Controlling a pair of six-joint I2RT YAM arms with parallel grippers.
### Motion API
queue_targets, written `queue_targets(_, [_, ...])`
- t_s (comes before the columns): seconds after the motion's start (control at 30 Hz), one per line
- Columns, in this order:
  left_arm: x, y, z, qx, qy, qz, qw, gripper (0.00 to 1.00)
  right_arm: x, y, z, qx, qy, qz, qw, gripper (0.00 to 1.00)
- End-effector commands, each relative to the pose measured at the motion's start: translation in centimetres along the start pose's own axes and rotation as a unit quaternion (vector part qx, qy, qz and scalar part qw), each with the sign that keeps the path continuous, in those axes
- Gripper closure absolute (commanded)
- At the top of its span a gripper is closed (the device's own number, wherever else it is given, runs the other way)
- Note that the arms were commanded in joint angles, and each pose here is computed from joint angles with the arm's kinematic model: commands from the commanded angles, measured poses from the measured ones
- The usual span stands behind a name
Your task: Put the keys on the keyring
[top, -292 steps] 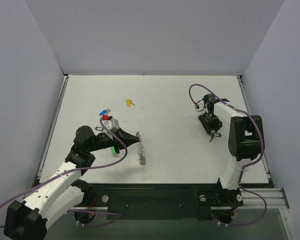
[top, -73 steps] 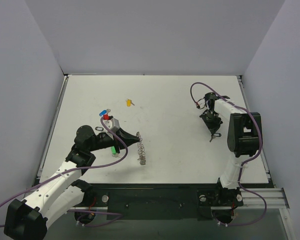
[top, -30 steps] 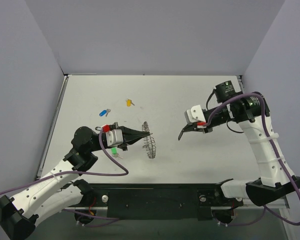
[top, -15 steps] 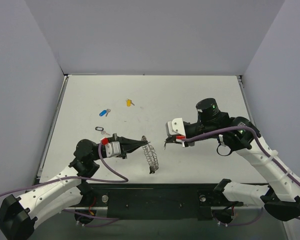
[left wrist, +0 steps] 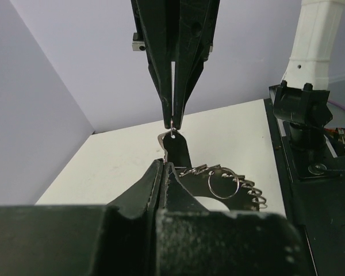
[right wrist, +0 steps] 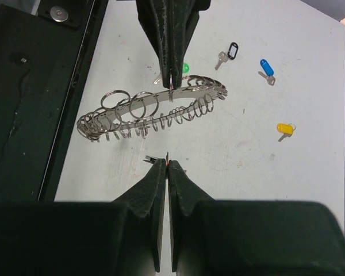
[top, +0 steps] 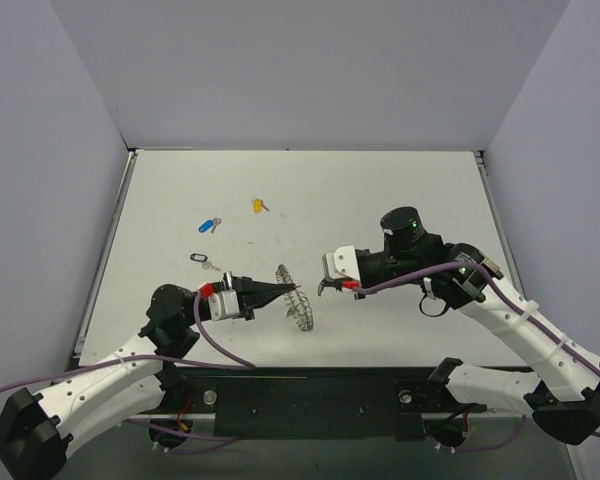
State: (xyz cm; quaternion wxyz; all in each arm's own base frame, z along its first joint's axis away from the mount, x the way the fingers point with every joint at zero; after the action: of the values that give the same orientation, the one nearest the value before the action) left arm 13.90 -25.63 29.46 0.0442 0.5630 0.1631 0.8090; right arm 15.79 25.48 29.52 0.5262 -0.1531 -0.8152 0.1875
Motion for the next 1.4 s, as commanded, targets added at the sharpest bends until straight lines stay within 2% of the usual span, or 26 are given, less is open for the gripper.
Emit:
queue_targets(0.0, [1.4, 0.2, 0.1, -0.013, 0.061, -0.001, 0.998, 1.00, 0.7, -0.3, 0.9, 0.000, -0.067, -0.026, 0.997, 1.00])
queue_targets(0.27, [0.3, 0.3, -1.0, -0.036, 0.079, -0.016, 0.996, 1.00, 0.1, 1.0, 1.7, -0.004, -0.081, -0.049, 0.995, 1.00])
queue_targets(0.83, [-0.8, 0.2, -0.4, -0.012, 0.096, 0.007, 0.995, 1.00, 0.7, 2.6, 0.7, -0.058, -0.057, -0.110, 0.991, 1.00])
queue_targets(1.07, [-0.5, 0.2, 0.0, 0.002, 0.099, 0.002, 0.995, 1.00, 0.7, 2.6, 0.7, -0.061, -0.053, -0.114, 0.990, 1.00])
queue_targets(1.37, [0.7, -0.1, 1.1, 0.068, 0.032, -0.052, 0.996, 1.00, 0.1, 2.2, 1.0, -0.061, -0.061, -0.105, 0.991, 1.00])
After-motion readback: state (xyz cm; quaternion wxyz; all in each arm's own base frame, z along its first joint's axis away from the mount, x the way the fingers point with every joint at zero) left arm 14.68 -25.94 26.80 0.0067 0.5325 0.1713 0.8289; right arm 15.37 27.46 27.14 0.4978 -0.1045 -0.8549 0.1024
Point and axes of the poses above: each gripper's point midway between its finger pads, its own y axis out along the fingers, its own z axis along the line the jaws close on, x = y × z, the point moved 2 cm from there along -y, back along the fingers
